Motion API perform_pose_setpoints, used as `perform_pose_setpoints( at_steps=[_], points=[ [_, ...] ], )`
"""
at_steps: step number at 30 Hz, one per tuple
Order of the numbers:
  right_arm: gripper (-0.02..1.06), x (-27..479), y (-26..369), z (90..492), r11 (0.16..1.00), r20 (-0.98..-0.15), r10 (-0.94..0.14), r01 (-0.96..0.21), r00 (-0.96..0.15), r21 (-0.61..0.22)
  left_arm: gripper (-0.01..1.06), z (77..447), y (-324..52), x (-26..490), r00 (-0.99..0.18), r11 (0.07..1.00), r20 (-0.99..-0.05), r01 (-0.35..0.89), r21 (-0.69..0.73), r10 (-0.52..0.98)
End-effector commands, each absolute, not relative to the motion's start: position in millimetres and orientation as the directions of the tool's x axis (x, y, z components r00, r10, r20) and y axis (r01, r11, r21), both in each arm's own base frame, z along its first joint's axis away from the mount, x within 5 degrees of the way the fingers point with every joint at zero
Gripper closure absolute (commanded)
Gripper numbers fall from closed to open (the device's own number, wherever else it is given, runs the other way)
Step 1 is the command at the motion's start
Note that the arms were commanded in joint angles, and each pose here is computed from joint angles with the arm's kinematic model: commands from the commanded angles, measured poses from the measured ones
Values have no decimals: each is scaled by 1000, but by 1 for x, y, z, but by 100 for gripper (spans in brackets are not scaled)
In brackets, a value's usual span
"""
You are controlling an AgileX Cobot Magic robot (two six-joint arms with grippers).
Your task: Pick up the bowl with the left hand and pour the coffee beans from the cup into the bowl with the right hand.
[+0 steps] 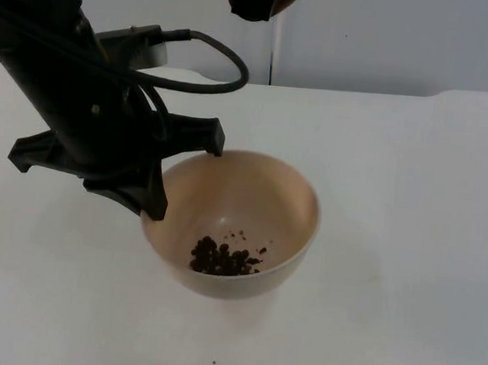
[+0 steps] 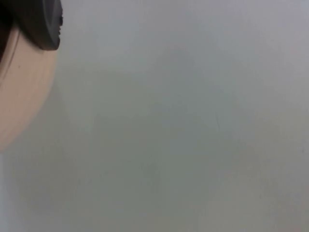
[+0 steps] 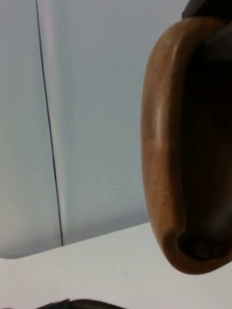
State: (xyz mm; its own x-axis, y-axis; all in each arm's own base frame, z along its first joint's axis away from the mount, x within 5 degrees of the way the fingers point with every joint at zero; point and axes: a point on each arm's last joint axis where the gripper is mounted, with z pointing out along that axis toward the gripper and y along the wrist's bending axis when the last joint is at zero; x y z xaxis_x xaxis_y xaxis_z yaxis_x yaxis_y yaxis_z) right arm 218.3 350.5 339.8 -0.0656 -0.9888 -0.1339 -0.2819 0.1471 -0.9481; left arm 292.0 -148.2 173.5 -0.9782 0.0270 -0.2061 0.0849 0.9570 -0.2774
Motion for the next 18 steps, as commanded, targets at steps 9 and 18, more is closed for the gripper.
perform_pose_setpoints(
  at_steps=[9,18],
  points=[
    [105,228,336,334,224,-179,-973,-400,-148,-889,105,174,-149,291,-979,955,-204,73,-287,14],
    [105,250,302,342,406,-290,-910,-502,-296,-763,105,174,-149,291,-978,956,-207,76,-284,16]
  ],
)
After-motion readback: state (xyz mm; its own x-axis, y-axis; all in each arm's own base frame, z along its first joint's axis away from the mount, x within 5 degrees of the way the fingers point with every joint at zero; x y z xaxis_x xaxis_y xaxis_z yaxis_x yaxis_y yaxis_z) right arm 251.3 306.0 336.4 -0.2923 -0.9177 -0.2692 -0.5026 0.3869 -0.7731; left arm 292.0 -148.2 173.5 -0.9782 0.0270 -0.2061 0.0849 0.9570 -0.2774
